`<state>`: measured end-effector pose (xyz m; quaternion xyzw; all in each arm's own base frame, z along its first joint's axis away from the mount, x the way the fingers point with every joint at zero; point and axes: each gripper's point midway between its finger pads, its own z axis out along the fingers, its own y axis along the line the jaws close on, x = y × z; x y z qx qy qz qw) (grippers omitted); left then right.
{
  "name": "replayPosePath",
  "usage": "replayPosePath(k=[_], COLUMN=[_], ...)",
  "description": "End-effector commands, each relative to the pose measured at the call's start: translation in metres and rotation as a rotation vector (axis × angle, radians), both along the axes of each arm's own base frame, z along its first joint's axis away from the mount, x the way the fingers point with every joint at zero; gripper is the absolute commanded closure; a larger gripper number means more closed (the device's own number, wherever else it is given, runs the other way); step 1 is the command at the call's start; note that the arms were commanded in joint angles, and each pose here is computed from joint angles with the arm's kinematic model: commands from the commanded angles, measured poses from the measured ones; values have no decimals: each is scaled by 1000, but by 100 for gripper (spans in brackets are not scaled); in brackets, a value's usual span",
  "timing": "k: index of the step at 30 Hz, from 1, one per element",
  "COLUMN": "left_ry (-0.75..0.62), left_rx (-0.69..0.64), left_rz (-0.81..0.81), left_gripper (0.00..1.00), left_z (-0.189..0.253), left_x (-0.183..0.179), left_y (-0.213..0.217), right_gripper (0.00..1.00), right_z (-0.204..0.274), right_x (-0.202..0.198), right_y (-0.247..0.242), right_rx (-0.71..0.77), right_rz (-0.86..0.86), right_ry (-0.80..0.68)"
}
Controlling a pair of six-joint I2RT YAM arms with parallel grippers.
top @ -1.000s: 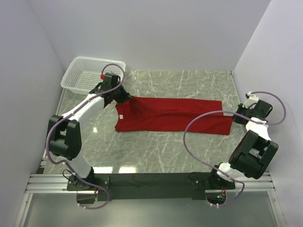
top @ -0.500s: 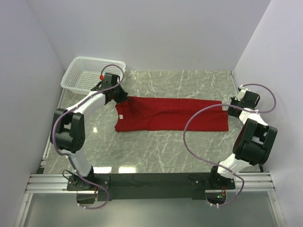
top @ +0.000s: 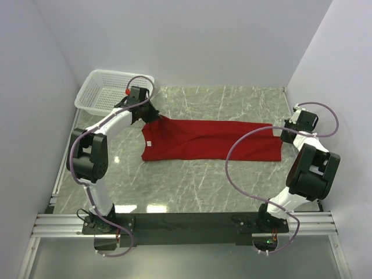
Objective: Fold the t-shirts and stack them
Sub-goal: Fold the tshirt
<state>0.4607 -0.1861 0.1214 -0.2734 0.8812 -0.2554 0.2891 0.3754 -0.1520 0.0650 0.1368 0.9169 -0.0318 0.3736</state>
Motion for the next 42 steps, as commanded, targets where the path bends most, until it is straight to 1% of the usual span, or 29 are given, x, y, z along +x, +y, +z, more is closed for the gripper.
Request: replayPosePath(k=[1,8,9,11,13,14,15,16,17,18,19,20,21,22,23,24,25,26,27,28,29,30,31,32,34,35,37,42], left_ry=[-57,-49,-58,-77,-87,-95,-129,-104,-122,-165,-130,-159,-111,-98,-104,-89,-40,-66,-9,5,-17,21,55,37,98,85,131,177], left_rx=[-4,-7,-6,-11,-17,-20,-34,-35,-59,-79,-83,-106,-106,-117,-149,-158,-164,-181,-189,-199,-223,-243,-255,-274,-288,-297,-313,-359], left_rz=[-16,-28,-29,-32,-42,-47,-53,-61,-73,-82,-87,-104,-116,-125,-150,-161,-167,-176,-186,-193,-197,-215,-207,-211,-195,-195,-184,-189], left_gripper=[100,100,100,100,100,100,100,100,100,100,100,100,100,100,100,100,99,100,99,99,99,99,100,99,99,100,99,99], left_z=[19,17,19,28,29,32,49,38,45,66,53,70,52,50,59,56,39,49,33,31,39,35,25,30,16,19,12,12], left_x=[14,19,19,15,7,2,-5,-20,-28,-41,-59,-77,-97,-111,-131,-144,-164,-178,-198,-209,-221,-235,-247,-256,-274,-280,-294,-318], left_y=[-2,-5,-5,-3,-3,-3,-2,0,-1,0,2,2,4,5,3,4,6,8,10,11,12,11,13,14,17,18,20,20], right_gripper=[100,100,100,100,100,100,100,100,100,100,100,100,100,100,100,100,100,100,100,100,100,100,100,100,100,100,100,100], right_z=[33,39,44,44,52,48,55,58,54,62,60,56,58,55,50,49,46,42,39,37,33,31,27,24,19,18,13,9], right_x=[-3,-19,-19,-27,-31,-41,-46,-49,-63,-69,-77,-89,-95,-102,-113,-120,-126,-136,-144,-150,-159,-164,-171,-178,-188,-192,-199,-211], right_y=[-27,-34,-28,-21,-3,5,11,22,27,30,35,37,39,39,44,42,43,47,44,42,45,44,41,44,42,44,45,44], right_rx=[-99,-98,-90,-92,-69,-78,-87,-102,-84,-108,-132,-120,-135,-157,-136,-136,-148,-120,-115,-132,-116,-117,-122,-107,-109,-103,-112,-133], right_rz=[-59,-63,-36,7,107,190,237,350,381,416,483,499,518,556,578,578,609,620,614,639,644,649,654,665,677,686,707,727], right_ry=[-71,-68,-88,-81,-99,-62,-69,-82,-54,-65,-59,-30,-29,-12,19,30,43,67,79,91,114,122,134,151,174,183,203,236])
